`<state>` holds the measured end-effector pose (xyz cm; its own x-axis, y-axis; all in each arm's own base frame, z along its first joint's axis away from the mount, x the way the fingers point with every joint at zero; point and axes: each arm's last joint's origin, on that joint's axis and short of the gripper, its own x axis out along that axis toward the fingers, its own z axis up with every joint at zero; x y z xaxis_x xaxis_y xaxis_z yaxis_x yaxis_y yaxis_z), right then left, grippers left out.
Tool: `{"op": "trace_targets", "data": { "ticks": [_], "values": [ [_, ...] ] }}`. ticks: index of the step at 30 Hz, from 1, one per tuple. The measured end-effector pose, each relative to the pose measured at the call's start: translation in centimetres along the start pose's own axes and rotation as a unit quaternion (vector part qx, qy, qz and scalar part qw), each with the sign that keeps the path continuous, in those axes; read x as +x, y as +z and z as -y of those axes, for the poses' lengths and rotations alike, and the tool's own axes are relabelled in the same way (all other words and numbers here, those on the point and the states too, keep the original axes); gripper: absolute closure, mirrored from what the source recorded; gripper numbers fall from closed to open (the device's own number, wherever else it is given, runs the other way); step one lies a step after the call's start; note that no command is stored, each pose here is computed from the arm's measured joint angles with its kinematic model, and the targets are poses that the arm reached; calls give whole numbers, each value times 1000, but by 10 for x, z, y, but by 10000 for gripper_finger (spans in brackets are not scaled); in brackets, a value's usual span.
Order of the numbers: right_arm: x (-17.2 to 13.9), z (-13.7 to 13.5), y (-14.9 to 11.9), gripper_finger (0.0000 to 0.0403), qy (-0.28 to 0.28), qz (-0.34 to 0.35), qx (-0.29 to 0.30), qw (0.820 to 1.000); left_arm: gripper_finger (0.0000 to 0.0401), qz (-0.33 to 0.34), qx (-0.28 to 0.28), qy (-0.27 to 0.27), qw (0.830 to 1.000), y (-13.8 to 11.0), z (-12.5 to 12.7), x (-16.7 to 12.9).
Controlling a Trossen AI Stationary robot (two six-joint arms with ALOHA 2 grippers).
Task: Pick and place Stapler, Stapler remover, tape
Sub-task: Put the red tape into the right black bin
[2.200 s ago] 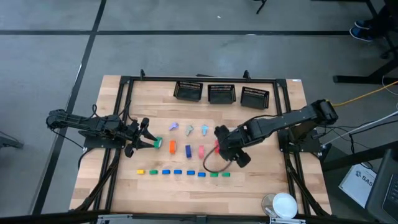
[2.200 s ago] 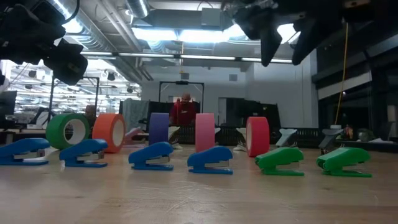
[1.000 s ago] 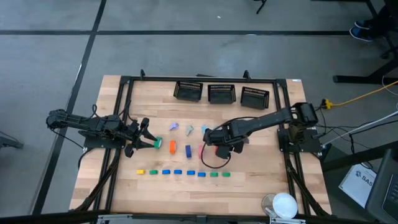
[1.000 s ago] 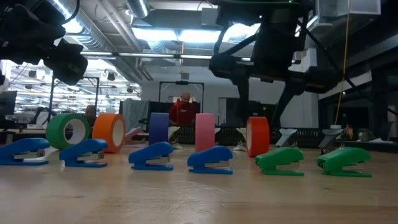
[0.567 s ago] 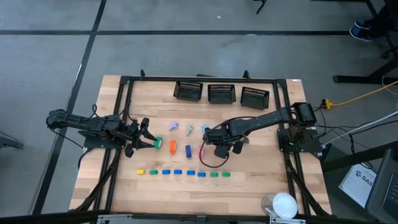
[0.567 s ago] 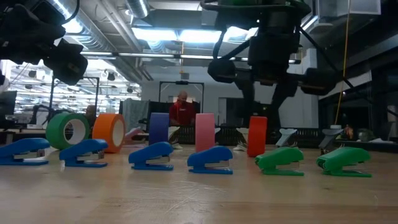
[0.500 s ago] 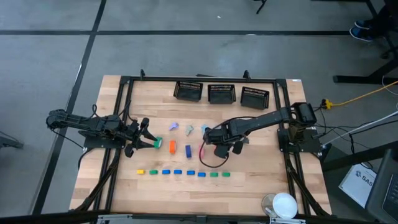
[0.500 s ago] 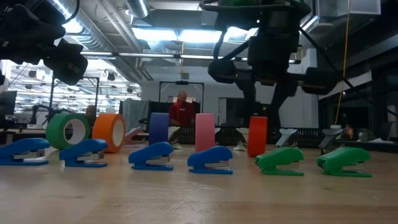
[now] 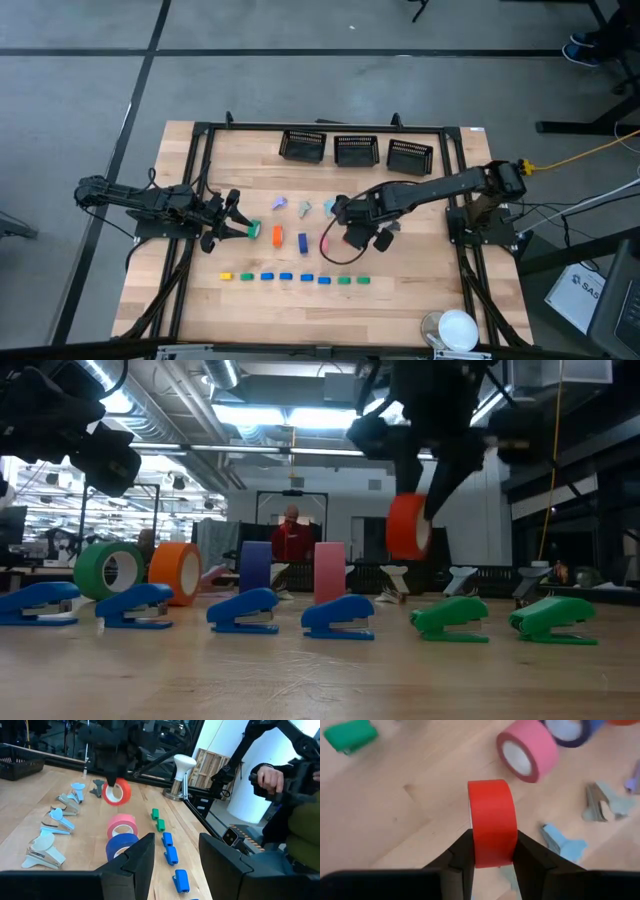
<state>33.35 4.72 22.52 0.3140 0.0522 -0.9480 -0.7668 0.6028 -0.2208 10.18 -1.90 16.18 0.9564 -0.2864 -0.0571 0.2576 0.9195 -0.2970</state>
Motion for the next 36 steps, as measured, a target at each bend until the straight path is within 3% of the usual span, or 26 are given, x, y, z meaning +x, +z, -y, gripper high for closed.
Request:
{"op": "trace_targets", "data": {
  "ticks": [10, 17, 24, 31, 36],
  "values": [
    [-59, 8, -27, 296, -45, 43, 129, 990, 251, 0, 0, 0, 1000, 0, 0, 0],
    [-95, 11, -47, 295, -95, 76, 250, 961, 251, 0, 0, 0, 1000, 0, 0, 0],
    [-122, 13, -69, 295, -213, 47, 375, 901, 251, 0, 0, 0, 1000, 0, 0, 0],
    [-141, 17, -94, 295, -251, 53, 463, 849, 251, 0, 0, 0, 1000, 0, 0, 0],
    [-147, 26, -119, 294, -283, 41, 543, 790, 251, 0, 0, 0, 1000, 0, 0, 0]
  ]
}}
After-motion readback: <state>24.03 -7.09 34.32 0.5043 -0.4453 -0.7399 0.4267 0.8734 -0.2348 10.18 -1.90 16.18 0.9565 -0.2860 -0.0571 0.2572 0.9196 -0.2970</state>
